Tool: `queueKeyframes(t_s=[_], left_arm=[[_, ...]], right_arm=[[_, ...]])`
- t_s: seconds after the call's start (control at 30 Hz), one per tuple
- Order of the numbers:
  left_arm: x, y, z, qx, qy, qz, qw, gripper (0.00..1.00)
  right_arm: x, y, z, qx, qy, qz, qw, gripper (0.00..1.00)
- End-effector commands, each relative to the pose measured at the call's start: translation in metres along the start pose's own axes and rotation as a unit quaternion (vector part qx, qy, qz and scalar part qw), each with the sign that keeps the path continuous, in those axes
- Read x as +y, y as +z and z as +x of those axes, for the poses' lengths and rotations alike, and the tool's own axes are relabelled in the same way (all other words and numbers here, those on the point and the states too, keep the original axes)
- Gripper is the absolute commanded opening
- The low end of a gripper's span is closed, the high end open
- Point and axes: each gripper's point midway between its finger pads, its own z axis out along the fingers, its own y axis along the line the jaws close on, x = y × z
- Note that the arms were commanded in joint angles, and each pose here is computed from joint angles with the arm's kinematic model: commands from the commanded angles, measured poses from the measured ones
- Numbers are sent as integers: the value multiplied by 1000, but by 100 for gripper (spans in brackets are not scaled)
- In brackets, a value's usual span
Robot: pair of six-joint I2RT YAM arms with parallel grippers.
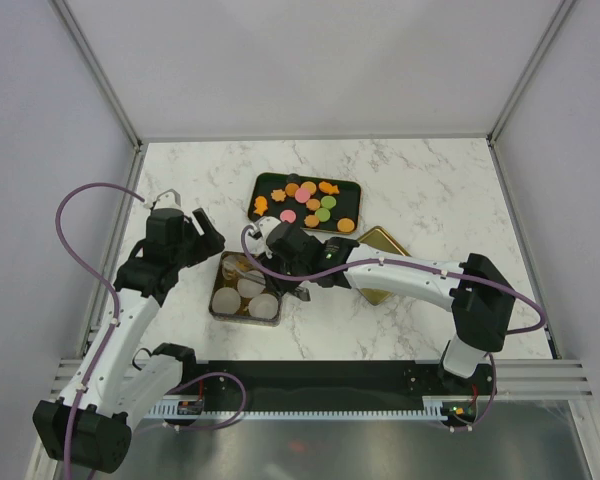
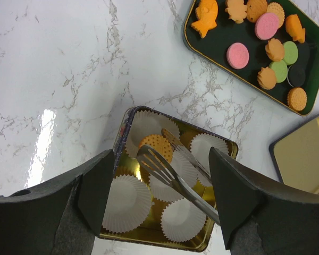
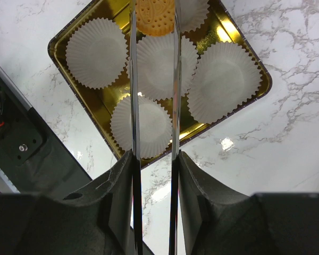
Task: Pack the cookies
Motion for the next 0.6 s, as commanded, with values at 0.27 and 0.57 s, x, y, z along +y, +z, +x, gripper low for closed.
queueKeyframes(t_s=[0.27, 0.57], left_arm=[[-6, -5, -9, -18, 18, 22, 999, 80], [-11, -5, -7, -14, 20, 36, 999, 80]], right_arm=[[12, 7, -42, -59, 5, -1, 998, 28], [7, 8, -42, -62, 5, 19, 998, 39]])
